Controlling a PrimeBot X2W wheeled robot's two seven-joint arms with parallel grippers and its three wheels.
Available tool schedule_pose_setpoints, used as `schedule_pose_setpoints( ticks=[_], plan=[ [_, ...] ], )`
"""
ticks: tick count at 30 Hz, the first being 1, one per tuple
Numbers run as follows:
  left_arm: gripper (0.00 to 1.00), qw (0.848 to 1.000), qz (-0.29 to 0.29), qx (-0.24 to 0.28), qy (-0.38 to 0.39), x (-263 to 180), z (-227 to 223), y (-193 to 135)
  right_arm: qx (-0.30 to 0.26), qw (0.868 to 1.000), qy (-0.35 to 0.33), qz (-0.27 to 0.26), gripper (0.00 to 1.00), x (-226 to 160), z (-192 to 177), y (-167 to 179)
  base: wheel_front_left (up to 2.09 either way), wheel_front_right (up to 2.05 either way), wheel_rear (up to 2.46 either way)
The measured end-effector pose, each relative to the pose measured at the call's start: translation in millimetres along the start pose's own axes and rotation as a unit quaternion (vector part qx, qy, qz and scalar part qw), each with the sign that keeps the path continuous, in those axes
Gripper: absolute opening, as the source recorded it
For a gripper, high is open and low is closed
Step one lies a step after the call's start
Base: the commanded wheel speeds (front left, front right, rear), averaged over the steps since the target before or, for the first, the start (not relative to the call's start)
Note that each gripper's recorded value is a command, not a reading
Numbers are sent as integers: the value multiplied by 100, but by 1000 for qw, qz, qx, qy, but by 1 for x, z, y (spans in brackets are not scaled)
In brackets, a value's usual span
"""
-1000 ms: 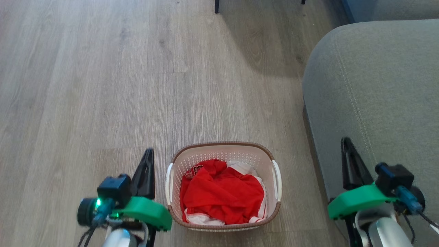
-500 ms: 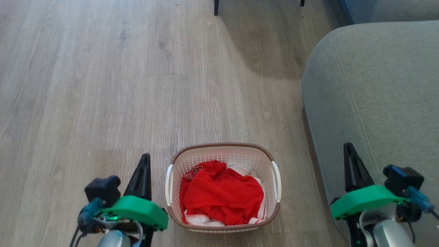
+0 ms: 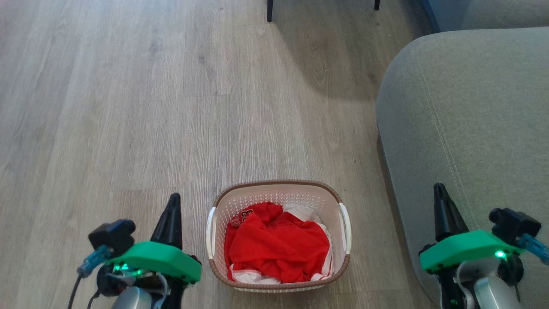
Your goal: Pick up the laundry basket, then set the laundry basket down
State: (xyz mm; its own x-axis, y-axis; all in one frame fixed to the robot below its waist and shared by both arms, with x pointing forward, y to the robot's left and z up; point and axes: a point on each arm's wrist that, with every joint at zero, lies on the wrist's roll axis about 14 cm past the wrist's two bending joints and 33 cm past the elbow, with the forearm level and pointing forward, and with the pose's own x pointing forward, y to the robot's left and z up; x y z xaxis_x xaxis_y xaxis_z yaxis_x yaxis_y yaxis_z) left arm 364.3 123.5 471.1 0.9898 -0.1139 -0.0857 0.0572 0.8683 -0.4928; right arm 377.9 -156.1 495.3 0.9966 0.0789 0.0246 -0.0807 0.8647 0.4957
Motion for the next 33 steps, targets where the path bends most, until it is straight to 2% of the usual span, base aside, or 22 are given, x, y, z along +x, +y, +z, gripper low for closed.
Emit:
schedule_pose_setpoints(
  ticks=[15,33],
  plan=[
    [0,996,19,-85,5,0,3,12,83,996,1,-24,0,-1,1,-11,0,0,0],
    [0,983,39,-180,10,0,4,24,176,983,5,-46,0,-1,2,-21,0,0,0]
  ],
)
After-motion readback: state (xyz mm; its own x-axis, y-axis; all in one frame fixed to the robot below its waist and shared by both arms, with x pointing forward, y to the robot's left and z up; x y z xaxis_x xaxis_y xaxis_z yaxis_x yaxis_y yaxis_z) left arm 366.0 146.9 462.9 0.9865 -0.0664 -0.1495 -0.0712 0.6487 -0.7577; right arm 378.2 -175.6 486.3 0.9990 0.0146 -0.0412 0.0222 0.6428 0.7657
